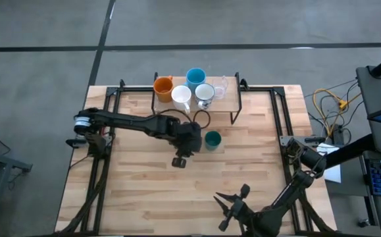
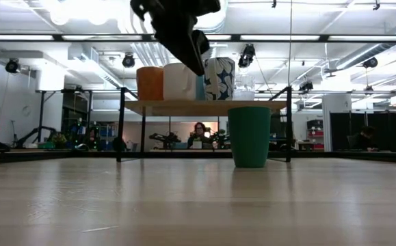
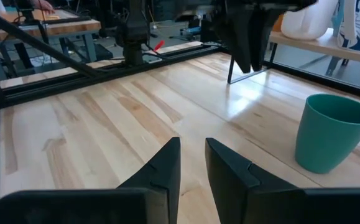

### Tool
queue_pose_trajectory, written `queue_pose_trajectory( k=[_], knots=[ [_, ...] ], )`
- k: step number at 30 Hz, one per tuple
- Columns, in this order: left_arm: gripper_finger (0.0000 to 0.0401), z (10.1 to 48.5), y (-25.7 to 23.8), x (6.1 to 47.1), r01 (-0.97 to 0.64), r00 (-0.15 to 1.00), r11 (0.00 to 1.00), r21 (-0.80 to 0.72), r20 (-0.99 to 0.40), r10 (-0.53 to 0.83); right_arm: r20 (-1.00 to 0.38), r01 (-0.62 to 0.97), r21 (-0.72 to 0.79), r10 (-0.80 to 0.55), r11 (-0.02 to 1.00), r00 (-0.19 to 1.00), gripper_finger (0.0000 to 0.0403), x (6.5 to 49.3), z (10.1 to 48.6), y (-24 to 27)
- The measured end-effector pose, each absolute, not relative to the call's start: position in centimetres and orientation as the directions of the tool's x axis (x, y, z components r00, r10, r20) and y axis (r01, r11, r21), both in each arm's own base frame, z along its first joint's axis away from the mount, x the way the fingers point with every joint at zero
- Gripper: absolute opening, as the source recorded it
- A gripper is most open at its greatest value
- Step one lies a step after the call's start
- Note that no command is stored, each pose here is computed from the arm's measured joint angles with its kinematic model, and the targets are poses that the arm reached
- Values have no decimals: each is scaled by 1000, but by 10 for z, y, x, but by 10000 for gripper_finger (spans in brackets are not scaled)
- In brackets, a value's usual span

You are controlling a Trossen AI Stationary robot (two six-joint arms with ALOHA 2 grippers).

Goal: Stack small to large cups/mugs on shelf
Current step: Put the green mug on the shelf

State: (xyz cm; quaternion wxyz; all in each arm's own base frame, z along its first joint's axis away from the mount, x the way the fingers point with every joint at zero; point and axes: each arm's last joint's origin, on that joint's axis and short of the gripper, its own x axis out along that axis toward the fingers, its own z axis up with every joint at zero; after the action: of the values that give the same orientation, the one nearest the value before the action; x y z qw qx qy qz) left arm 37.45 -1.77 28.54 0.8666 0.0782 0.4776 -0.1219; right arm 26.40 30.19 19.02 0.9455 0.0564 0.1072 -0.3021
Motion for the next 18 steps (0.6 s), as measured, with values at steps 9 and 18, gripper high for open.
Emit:
queue_pose_trajectory(
  k=[9,18],
  knots=[
    [54,287,-11,400,431,512,880,201,-857,-55,-239,583,24,-561,812,792,68,263,190,301],
    [54,303,-6,418,514,525,802,304,-851,-13,-246,596,28,-573,802,782,68,259,190,297]
  ],
)
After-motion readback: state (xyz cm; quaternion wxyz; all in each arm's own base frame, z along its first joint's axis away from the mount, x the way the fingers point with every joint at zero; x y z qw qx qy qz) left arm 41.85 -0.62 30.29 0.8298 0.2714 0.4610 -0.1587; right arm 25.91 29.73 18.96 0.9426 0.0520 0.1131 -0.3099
